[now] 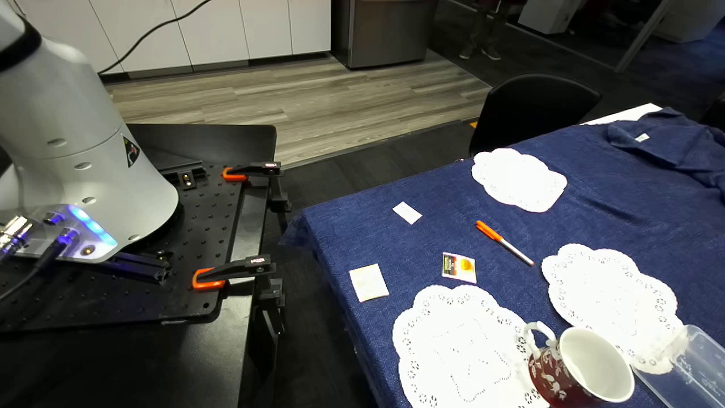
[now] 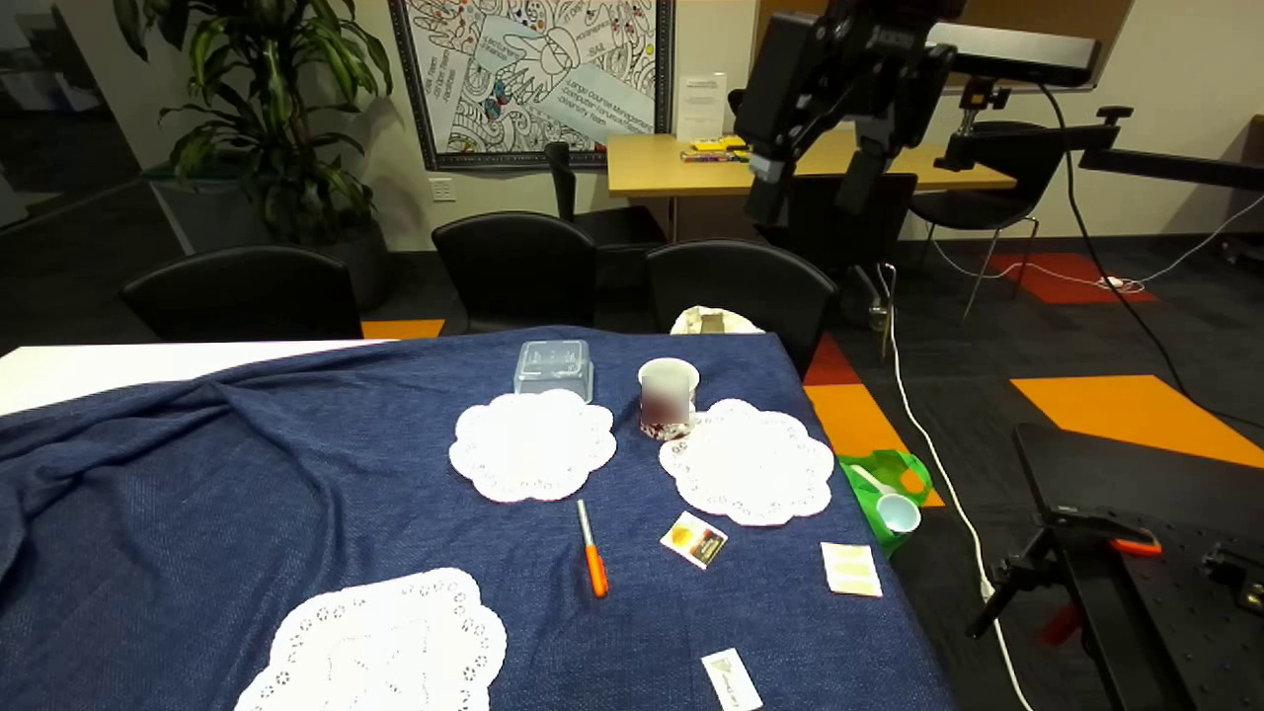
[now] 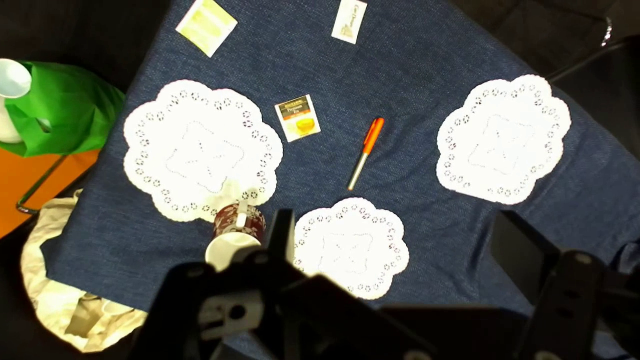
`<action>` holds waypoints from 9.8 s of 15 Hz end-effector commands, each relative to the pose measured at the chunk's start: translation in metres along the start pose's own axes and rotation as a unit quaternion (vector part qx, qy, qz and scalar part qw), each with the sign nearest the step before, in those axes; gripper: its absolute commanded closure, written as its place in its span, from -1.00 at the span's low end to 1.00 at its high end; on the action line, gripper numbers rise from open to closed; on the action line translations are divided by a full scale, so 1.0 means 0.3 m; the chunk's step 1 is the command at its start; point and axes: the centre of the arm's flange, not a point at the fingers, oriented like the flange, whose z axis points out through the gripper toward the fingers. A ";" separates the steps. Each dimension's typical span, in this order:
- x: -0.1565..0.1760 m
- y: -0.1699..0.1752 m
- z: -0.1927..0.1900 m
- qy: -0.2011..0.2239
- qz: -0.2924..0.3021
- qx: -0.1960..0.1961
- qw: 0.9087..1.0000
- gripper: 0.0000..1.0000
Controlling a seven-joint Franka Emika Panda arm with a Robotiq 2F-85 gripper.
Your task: Put the marker into the mug.
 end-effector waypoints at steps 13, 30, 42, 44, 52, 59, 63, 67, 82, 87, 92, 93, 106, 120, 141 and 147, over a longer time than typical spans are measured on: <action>0.143 -0.181 0.510 -0.025 0.035 -0.004 0.999 -1.00; 0.175 -0.124 0.671 -0.035 0.057 -0.001 0.998 -1.00; 0.282 -0.152 0.984 -0.046 0.140 0.027 0.989 -1.00; 0.290 -0.156 1.040 -0.044 0.146 0.026 0.988 -1.00; 0.258 -0.137 1.229 -0.045 0.156 0.005 0.987 -1.00; 0.265 -0.125 1.350 -0.048 0.163 -0.009 0.985 -1.00; 0.284 -0.124 1.393 -0.045 0.169 -0.016 0.984 -0.84; 0.295 -0.133 1.423 -0.044 0.175 -0.018 0.983 -0.66; 0.340 -0.132 1.499 -0.042 0.192 -0.025 0.980 0.17; 0.349 -0.136 1.504 -0.041 0.191 -0.025 0.980 0.82; 0.357 -0.140 1.504 -0.042 0.190 -0.027 0.981 0.93; 0.351 -0.140 1.493 -0.043 0.189 -0.027 0.981 0.93; 0.380 -0.121 1.196 0.015 0.203 -0.078 0.976 0.93; 0.508 -0.140 0.995 0.071 0.174 -0.082 0.979 0.73; 0.605 -0.070 1.010 0.329 0.371 -0.180 0.849 0.93; 0.601 -0.073 1.038 0.415 0.446 -0.220 0.762 0.93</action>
